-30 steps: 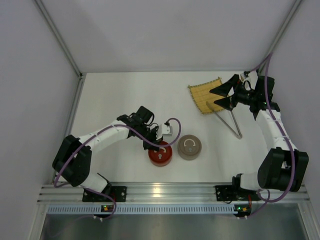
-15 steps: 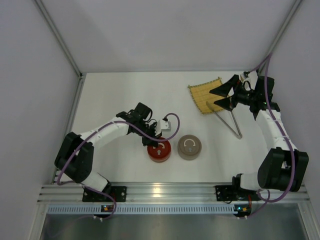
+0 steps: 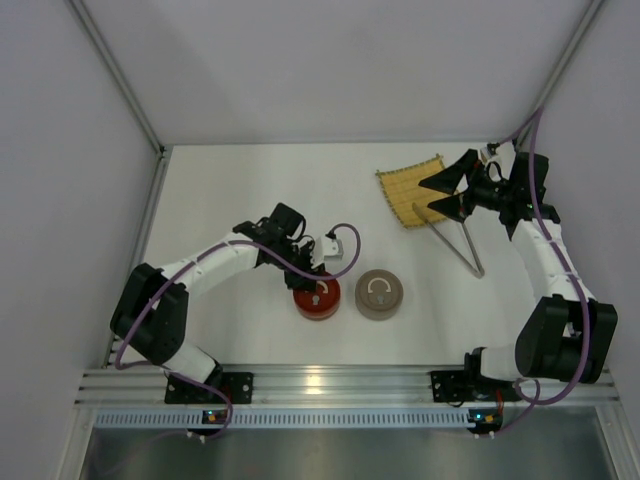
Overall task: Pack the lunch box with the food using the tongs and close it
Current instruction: Move the packing box to the center of the board, then reset both arms
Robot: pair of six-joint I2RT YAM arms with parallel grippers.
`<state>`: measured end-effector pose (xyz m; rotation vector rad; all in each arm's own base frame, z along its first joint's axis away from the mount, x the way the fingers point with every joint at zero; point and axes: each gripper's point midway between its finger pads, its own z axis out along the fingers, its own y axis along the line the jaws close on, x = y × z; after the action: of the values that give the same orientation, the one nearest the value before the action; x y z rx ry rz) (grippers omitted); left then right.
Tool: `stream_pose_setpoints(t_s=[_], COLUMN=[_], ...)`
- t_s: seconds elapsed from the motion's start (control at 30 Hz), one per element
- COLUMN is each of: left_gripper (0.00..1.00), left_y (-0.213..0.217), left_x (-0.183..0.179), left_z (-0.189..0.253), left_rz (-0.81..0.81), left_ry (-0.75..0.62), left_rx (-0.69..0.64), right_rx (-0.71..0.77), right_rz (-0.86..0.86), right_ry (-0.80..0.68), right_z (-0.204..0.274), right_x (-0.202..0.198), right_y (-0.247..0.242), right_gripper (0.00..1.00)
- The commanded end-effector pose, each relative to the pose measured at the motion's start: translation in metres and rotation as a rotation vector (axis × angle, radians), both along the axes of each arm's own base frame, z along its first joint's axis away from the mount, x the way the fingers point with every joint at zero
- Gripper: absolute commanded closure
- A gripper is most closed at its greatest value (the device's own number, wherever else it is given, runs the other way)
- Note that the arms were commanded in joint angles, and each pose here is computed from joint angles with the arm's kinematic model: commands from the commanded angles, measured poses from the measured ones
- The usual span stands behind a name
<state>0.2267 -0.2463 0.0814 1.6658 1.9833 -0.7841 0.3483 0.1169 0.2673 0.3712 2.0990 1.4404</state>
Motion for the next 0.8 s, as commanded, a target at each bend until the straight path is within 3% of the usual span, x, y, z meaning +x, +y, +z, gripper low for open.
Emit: stream_pose_setpoints(t_s=[0.0,0.3,0.6,0.7,0.77], left_gripper=[0.69,0.53,0.51,0.44,0.30], left_y=[0.010,0.001,-0.001,0.001,0.005], left_x=[0.016,0.028,0.055,0.063,0.064], left_z=[-0.002,0.034,0.063,0.083,0.093], left_rz=[0.050,0.084,0.200,0.259,0.312], left_ry=[-0.057,-0.122,-0.202,-0.170,-0.125], left_rx=[0.060,-0.006,-0.073,-0.119,-0.146], right_rx=[-0.008,-0.004,-0.022,-0.133,-0.247], right_rz=[0.011,0.014,0.021,0.035,0.053], right_ry=[-0.039,-0.042,-0.053,-0.116,-0.137], right_z=[0.008,0.010,0.009,0.007,-0.005], right_x=[-0.006,-0.007,-0.009,-0.005,-0.006], right_y=[-0.002,-0.001,-0.001,-0.007,-0.015], right_gripper=[0.01,0.01,0.01,0.01,0.00])
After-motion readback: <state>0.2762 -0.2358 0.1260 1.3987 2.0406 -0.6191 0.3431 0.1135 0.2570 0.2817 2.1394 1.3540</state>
